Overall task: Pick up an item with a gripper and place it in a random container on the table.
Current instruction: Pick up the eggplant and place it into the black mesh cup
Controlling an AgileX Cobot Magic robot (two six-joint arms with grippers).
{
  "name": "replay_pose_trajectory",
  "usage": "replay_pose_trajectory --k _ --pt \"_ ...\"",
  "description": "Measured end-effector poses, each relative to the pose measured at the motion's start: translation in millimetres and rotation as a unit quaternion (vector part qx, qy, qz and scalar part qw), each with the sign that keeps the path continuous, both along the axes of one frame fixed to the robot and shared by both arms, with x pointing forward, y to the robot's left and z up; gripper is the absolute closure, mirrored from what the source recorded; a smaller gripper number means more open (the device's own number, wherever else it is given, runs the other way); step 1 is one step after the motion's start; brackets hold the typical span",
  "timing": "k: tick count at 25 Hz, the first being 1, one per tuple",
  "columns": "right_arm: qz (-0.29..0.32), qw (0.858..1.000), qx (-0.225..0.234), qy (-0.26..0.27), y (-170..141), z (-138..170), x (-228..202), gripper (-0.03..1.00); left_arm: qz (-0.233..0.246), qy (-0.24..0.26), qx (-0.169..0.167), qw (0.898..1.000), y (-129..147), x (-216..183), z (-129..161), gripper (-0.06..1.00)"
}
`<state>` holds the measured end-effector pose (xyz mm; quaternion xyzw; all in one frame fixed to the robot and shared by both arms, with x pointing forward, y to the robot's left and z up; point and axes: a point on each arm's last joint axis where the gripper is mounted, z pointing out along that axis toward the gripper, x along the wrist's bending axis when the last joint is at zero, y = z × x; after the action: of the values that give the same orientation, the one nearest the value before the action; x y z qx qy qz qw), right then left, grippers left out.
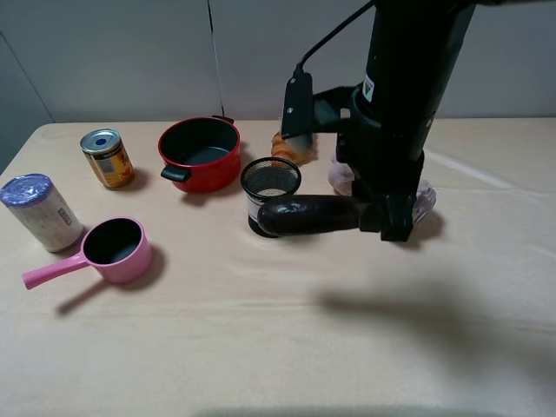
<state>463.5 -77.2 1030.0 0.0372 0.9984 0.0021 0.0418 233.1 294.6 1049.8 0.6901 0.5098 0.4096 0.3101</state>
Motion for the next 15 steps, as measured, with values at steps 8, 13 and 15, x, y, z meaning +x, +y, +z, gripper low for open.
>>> replay_pose_trajectory --k 8,13,15 --pt "0.005 0.998 0.01 -0.059 5 27 14 0.7 0.0 0.0 0.0 1.0 0 0 0 -0.04" --pt "0.012 0.995 0.007 -0.099 6 42 22 0.7 0.0 0.0 0.0 1.0 0 0 0 -0.04" --pt "0.017 0.993 0.001 -0.12 5 49 25 0.7 0.0 0.0 0.0 1.0 0 0 0 -0.04"
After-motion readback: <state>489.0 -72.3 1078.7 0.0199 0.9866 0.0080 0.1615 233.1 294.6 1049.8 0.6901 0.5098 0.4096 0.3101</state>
